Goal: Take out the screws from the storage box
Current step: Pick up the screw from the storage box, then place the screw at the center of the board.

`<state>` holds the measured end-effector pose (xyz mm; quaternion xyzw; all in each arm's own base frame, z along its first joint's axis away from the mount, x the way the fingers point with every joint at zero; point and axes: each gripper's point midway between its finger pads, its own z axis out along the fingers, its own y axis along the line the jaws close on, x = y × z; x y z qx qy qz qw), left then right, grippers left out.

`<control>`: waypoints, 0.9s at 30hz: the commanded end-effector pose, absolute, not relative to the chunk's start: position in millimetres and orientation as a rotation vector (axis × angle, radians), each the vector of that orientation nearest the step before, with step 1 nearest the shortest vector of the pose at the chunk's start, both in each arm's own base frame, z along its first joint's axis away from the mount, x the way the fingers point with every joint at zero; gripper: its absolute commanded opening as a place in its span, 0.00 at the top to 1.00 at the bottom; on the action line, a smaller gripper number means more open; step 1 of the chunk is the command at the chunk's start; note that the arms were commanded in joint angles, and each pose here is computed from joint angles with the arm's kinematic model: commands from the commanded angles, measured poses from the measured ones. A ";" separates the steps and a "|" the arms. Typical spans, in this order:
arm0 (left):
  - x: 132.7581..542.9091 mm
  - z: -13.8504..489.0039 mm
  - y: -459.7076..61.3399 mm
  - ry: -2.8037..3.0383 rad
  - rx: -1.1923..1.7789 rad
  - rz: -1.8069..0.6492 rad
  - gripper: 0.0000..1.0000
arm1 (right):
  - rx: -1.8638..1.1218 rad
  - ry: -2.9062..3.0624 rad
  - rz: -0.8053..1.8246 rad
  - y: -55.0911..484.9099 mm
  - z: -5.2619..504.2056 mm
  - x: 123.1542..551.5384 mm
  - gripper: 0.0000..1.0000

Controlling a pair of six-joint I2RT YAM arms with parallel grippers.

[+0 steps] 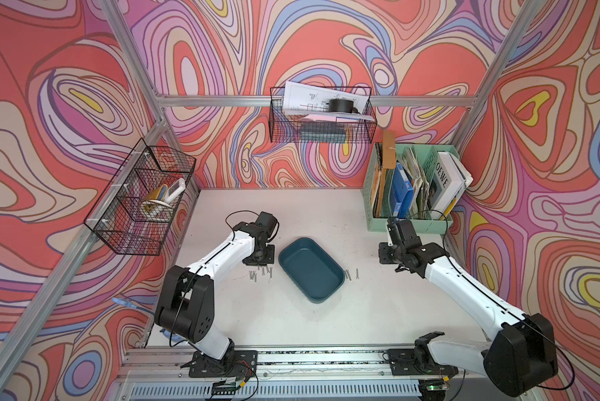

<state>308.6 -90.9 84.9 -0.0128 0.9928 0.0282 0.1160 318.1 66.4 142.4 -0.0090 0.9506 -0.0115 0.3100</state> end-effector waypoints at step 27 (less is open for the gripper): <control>304.0 12.7 -79.4 3.029 -0.116 0.090 0.85 | -0.004 2.509 -0.041 63.0 145.5 318.2 0.57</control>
